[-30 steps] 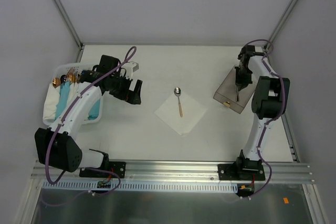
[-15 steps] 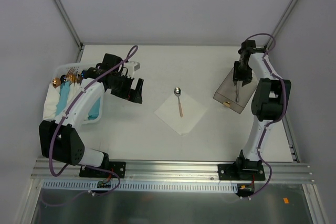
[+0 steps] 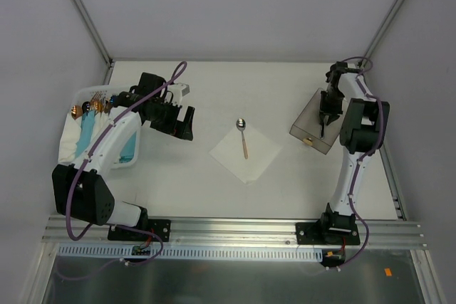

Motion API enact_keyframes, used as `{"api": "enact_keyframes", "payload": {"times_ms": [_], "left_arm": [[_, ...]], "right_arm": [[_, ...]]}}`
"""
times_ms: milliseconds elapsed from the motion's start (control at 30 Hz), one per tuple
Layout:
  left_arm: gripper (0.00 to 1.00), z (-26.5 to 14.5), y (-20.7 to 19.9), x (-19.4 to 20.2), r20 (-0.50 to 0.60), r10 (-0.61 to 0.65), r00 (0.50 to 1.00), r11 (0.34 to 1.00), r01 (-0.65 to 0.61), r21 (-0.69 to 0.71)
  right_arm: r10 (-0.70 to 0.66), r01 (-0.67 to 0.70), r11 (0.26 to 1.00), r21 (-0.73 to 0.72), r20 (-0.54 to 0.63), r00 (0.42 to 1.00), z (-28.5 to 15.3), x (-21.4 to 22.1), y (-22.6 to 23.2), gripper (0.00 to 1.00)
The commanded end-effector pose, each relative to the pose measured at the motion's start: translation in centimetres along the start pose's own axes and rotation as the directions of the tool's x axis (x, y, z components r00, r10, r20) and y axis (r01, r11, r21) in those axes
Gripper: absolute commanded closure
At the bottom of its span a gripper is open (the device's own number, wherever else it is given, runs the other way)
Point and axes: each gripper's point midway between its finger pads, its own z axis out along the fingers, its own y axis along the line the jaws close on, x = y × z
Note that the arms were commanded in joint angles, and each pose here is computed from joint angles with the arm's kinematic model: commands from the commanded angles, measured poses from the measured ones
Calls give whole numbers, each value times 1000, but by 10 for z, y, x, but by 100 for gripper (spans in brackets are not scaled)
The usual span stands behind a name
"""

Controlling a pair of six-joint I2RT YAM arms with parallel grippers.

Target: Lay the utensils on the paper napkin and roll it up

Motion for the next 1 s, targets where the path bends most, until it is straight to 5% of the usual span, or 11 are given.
{"api": "enact_keyframes", "payload": {"times_ms": [0,233,533,967], "left_arm": [[1,-8,-1,-3,18,4,1000,1000,-4,-9],[1,-8,1,-1,14,6,1000,1000,-6,-21],[1,-8,6,-2,13,5,1000,999,-4,-47],[1,-7,6,-1,8,-9,1000,999,10,-47]], "right_arm": [[5,-5,1000,2,-49,999,-3,8,1,68],[-2,2,1000,9,-64,998,2,10,3,69],[-40,45,998,50,-104,994,2,21,5,100],[-32,31,999,31,59,998,-67,10,6,100]]}}
